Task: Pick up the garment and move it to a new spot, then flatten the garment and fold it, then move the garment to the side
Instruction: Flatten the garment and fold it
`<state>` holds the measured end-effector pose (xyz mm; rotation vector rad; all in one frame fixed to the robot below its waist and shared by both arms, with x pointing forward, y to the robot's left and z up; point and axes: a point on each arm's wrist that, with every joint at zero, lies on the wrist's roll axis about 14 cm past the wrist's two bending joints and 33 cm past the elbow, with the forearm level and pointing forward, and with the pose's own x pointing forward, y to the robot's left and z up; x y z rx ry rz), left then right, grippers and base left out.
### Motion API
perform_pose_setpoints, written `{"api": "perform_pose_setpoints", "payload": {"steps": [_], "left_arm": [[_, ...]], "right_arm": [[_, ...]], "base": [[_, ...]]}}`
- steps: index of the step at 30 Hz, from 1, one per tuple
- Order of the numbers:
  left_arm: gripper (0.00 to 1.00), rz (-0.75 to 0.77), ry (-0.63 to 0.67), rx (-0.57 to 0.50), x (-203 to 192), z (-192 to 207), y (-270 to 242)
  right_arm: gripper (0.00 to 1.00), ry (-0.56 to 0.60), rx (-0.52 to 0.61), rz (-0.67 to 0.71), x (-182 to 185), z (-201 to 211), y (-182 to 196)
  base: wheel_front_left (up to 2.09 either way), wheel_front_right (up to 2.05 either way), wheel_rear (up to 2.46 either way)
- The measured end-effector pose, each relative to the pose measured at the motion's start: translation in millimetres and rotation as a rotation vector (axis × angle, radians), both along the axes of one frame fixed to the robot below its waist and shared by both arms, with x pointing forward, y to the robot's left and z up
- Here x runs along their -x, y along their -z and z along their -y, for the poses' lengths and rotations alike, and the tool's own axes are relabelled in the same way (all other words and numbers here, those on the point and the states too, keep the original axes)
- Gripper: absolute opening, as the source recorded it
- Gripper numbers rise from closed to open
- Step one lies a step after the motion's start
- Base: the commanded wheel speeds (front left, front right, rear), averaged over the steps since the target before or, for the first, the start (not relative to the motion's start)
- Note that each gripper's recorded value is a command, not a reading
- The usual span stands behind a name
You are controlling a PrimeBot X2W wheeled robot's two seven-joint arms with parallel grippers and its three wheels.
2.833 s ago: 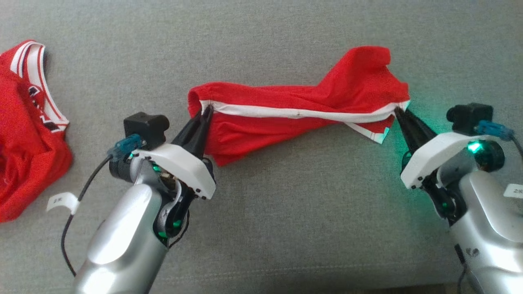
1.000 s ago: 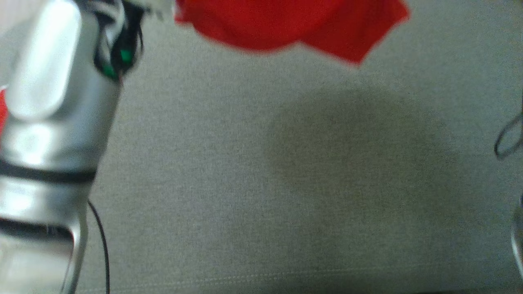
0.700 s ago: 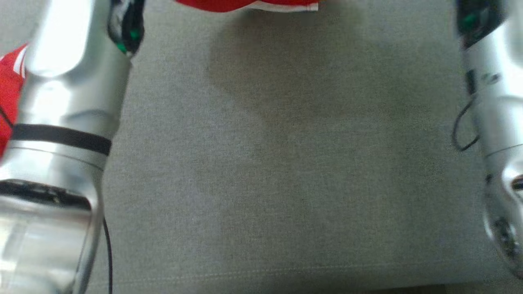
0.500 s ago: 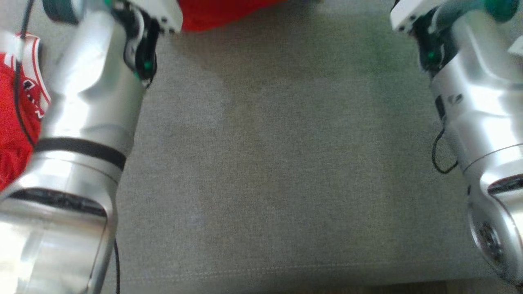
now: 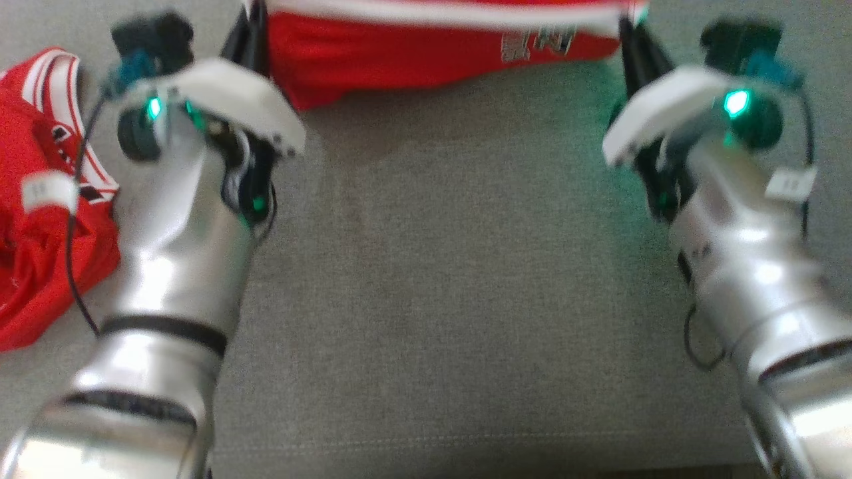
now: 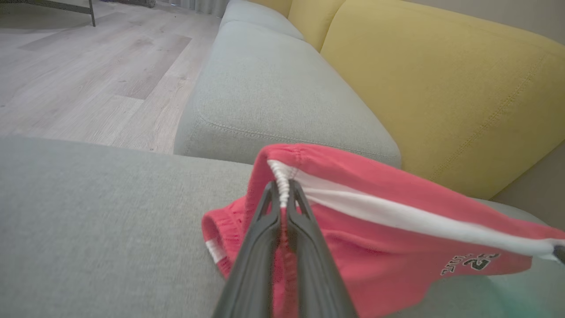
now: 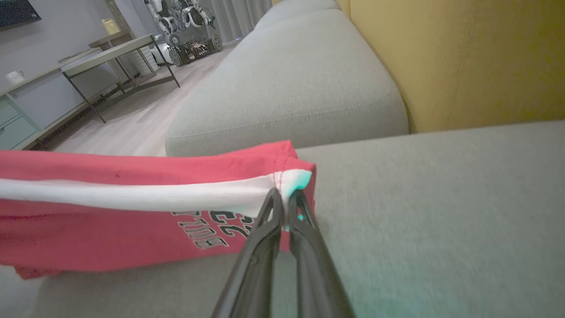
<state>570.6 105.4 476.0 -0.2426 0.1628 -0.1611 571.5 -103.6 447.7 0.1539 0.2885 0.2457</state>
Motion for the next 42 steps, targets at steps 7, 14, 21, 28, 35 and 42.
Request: {"api": "perform_pose_setpoints", "payload": {"steps": [7,14,21,28,35,42], "left_arm": [[0.0,-0.042,-0.017,0.054,69.8,-2.5,30.0],[0.0,0.0,-0.009,0.058,141.1,1.6,27.3],[0.0,-0.005,-0.034,0.06,191.7,-1.8,31.8],[0.0,-0.031,-0.037,0.04,235.0,-8.7,24.1],[0.0,-0.098,-0.02,0.038,270.9,-4.4,21.6],[0.0,-0.108,-0.024,0.04,275.6,-7.1,12.1]], "right_arm": [[0.0,-0.025,-0.02,-0.065,63.3,-4.4,34.1],[0.0,0.001,-0.092,-0.05,132.8,7.9,42.0],[0.0,0.05,-0.139,-0.057,192.5,18.6,48.0],[0.0,0.109,-0.165,-0.079,254.5,28.4,34.1],[0.0,0.156,-0.14,-0.133,303.4,44.6,23.2],[0.0,0.157,-0.134,-0.121,300.1,49.8,10.8]], "base": [[0.0,0.0,0.0],[0.0,0.0,0.0],[0.0,0.0,0.0],[0.0,0.0,0.0],[0.0,0.0,0.0],[0.0,0.0,0.0]]}}
